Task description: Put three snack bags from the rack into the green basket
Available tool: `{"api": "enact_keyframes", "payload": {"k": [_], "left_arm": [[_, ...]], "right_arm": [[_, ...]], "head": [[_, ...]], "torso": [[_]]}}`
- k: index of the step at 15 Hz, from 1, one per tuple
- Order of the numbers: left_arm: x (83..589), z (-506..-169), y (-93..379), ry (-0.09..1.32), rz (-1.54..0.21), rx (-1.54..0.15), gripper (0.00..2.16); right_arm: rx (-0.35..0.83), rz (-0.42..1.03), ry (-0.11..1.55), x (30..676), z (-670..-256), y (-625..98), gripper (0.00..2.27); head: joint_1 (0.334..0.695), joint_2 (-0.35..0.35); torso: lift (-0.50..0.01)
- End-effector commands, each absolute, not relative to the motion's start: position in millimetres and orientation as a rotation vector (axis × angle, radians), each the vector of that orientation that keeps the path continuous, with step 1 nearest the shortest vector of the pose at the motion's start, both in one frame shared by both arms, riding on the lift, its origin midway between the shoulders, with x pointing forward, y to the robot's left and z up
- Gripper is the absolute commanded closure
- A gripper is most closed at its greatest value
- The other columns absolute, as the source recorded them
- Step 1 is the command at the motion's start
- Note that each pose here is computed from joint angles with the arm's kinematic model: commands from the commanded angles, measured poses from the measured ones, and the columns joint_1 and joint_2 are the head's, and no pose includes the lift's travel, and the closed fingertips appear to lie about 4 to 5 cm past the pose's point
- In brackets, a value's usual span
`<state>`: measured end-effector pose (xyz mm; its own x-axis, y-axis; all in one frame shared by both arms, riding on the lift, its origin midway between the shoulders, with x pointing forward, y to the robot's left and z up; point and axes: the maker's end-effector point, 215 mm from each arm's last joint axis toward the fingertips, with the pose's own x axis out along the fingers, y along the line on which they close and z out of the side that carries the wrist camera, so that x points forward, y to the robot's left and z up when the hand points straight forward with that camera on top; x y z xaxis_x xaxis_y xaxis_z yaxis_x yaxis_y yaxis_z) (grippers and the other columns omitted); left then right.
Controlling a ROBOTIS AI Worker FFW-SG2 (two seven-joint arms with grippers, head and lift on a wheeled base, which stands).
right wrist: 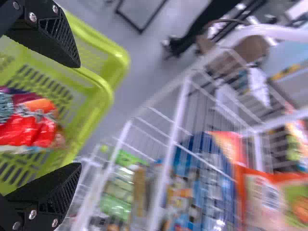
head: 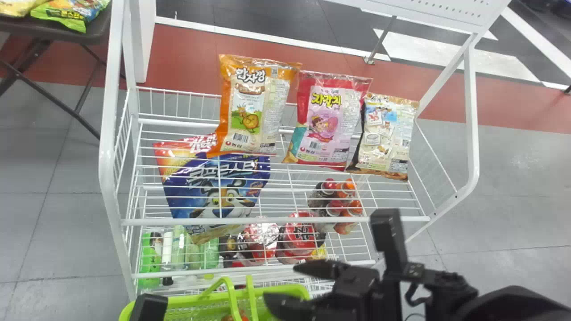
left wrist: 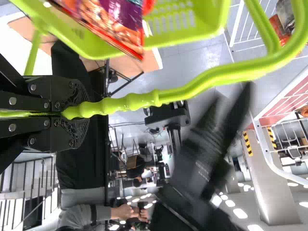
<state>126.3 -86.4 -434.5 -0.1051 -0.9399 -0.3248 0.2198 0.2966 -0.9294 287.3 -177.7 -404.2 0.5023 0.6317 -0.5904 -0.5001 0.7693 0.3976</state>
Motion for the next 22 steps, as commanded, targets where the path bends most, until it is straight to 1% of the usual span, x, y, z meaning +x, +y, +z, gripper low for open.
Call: {"api": "enact_keyframes", "payload": {"k": [1, 3, 5, 7, 10, 13, 16, 20, 22], "left_arm": [[124, -435, -89, 1.296, -1.161, -0.755, 1.64], [119, -436, -93, 1.306, -1.170, -0.752, 1.64], [116, -440, -93, 1.321, -1.166, -0.751, 1.64], [116, -440, -92, 1.324, -1.166, -0.751, 1.64], [114, -439, -92, 1.343, -1.172, -0.745, 1.64], [114, -438, -91, 1.353, -1.176, -0.743, 1.64], [119, -438, -91, 1.346, -1.178, -0.738, 1.64], [129, -440, -90, 1.343, -1.178, -0.732, 1.64], [131, -443, -88, 1.350, -1.174, -0.746, 1.64]], "right_arm": [[0.158, 0.628, 0.579, 339, -358, -187, 0.08], [0.128, 0.583, 0.405, 385, -332, -181, 0.08], [0.144, 0.549, 0.258, 425, -313, -162, 0.08], [0.130, 0.491, 0.201, 456, -314, -144, 0.08], [0.050, 0.351, 0.142, 488, -324, -140, 0.08], [0.008, 0.212, 0.150, 519, -341, -160, 0.08], [-0.038, 0.194, 0.177, 548, -360, -164, 0.08], [-0.021, 0.223, 0.194, 580, -366, -160, 0.08], [-0.025, 0.223, 0.223, 591, -376, -159, 0.08]], "head": [[0.695, -0.350], [0.695, -0.350], [0.695, -0.350], [0.695, -0.350], [0.695, -0.350], [0.695, -0.350], [0.695, -0.350], [0.695, -0.350], [0.695, -0.350]], "torso": [[0.000], [0.000], [0.000], [0.000], [0.000], [0.000], [0.000], [0.000], [0.000]]}}
